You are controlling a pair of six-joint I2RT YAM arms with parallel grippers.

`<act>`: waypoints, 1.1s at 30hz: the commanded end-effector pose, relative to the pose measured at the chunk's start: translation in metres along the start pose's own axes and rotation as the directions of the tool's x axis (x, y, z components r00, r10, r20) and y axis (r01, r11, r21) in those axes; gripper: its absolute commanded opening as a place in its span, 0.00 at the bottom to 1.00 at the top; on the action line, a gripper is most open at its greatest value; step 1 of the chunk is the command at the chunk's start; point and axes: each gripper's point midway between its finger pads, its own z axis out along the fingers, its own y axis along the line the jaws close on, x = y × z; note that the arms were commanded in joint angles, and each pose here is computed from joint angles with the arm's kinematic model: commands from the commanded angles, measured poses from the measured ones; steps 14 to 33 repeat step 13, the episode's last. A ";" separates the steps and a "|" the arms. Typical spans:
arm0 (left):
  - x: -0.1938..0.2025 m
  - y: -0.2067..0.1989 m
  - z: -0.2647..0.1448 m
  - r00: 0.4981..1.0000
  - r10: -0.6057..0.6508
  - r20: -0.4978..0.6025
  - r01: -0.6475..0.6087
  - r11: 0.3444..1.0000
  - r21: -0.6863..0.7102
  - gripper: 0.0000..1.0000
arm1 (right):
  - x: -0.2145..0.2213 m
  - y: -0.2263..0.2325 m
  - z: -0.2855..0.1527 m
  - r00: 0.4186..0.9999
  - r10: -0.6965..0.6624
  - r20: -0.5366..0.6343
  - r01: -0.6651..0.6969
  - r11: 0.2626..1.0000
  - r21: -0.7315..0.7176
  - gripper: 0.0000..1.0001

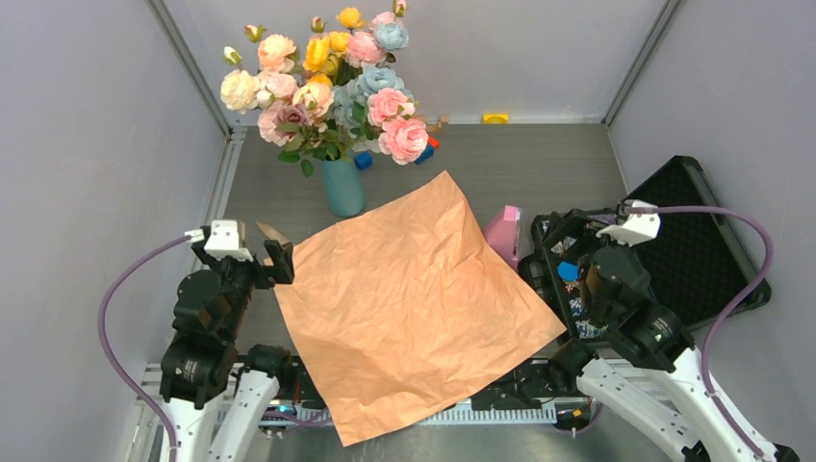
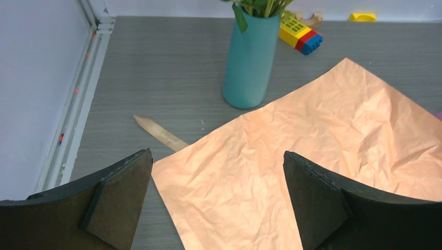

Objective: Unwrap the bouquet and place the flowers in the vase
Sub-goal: Reset both arms

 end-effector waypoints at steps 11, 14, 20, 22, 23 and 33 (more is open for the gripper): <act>0.015 0.005 -0.001 1.000 -0.006 -0.014 0.005 1.000 -0.022 1.00 | -0.006 -0.011 0.003 0.999 0.025 0.041 -0.028 0.997 0.076 0.95; 0.014 0.004 0.001 1.000 -0.009 -0.009 0.009 1.000 -0.018 1.00 | -0.005 -0.009 0.003 0.999 0.028 0.037 -0.031 0.997 0.067 0.95; 0.014 0.004 0.001 1.000 -0.009 -0.009 0.009 1.000 -0.018 1.00 | -0.005 -0.009 0.003 0.999 0.028 0.037 -0.031 0.997 0.067 0.95; 0.014 0.004 0.001 1.000 -0.009 -0.009 0.009 1.000 -0.018 1.00 | -0.005 -0.009 0.003 0.999 0.028 0.037 -0.031 0.997 0.067 0.95; 0.014 0.004 0.001 1.000 -0.009 -0.009 0.009 1.000 -0.018 1.00 | -0.005 -0.009 0.003 0.999 0.028 0.037 -0.031 0.997 0.067 0.95; 0.014 0.004 0.001 1.000 -0.009 -0.009 0.009 1.000 -0.018 1.00 | -0.005 -0.009 0.003 0.999 0.028 0.037 -0.031 0.997 0.067 0.95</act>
